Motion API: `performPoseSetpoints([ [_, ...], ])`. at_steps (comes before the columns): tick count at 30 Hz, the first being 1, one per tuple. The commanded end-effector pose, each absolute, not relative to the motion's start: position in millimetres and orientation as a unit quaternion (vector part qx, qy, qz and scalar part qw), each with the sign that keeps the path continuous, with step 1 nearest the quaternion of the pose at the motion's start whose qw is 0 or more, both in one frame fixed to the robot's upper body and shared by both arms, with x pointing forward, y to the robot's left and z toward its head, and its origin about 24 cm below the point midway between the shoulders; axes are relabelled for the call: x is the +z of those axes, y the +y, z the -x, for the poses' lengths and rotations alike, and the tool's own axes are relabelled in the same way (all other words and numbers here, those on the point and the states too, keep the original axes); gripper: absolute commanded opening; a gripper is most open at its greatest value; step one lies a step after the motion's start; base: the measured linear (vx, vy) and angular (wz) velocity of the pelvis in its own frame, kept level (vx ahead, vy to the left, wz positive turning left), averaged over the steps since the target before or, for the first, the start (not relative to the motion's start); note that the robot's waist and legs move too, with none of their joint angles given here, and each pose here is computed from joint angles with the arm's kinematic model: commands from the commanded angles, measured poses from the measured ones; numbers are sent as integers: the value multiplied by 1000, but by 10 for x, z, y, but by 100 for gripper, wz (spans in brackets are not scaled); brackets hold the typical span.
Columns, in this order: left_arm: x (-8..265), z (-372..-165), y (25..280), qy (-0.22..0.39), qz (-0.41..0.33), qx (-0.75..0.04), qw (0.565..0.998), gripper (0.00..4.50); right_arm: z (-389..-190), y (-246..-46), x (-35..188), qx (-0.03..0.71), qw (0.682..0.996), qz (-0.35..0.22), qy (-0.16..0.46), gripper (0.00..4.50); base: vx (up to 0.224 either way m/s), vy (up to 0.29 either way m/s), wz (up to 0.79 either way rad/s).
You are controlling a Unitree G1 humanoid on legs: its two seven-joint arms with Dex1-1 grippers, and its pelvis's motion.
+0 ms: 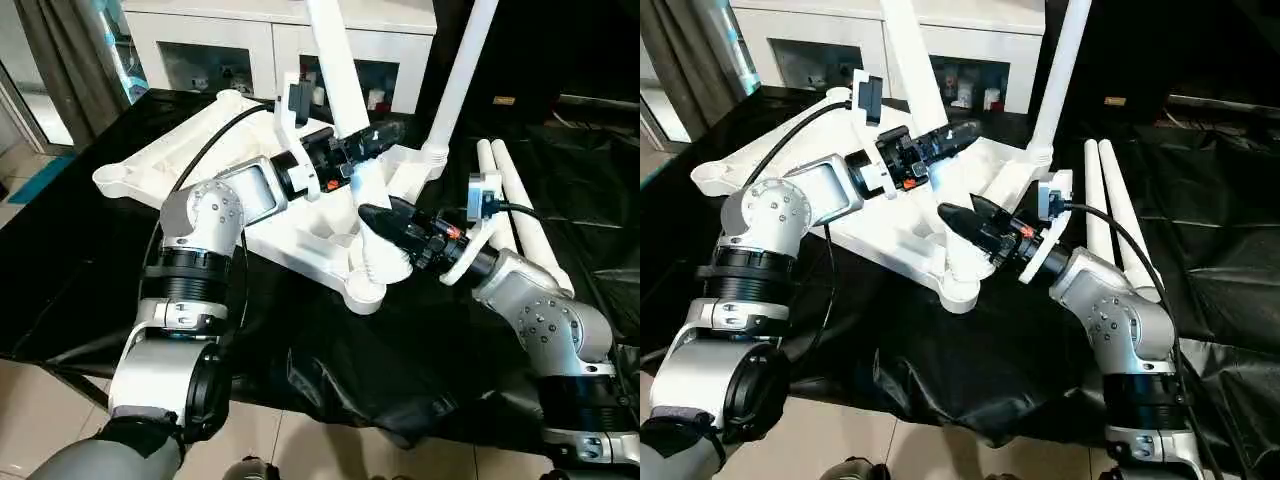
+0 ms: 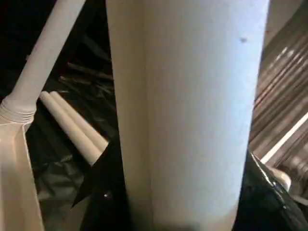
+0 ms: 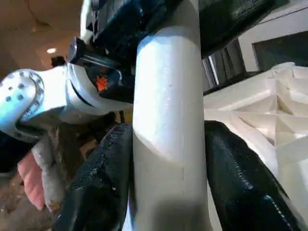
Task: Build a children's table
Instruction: Pick table leg
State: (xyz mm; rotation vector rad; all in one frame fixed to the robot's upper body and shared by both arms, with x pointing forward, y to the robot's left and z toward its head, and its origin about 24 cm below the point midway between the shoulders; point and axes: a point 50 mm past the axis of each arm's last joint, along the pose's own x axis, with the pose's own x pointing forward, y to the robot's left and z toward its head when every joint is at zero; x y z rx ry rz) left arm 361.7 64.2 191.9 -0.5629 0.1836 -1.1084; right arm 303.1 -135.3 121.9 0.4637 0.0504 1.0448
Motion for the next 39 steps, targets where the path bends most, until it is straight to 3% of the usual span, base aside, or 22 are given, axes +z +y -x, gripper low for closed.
performPoseSetpoints([
  [1, 1988, -3618, 616, 77, 222, -526, 817, 191, -3082, -1429, 1205, 473, 853, -217, 37, 256, 0, 0, 0],
  [6, 2041, -3599, 543, 73, 181, -548, 814, 189, -3109, -1472, 1252, 490, 851, -173, 75, 303, 0, 0, 0],
  [16, 2046, -3527, 426, 73, 123, -591, 794, 188, -3095, -1485, 1148, 534, 817, -132, 173, 305, 0, 0, 0],
  [39, 1963, -3408, 380, 81, 89, -632, 765, 188, -3119, -1396, 1191, 582, 781, -123, 188, 305, 0, 0, 0],
])
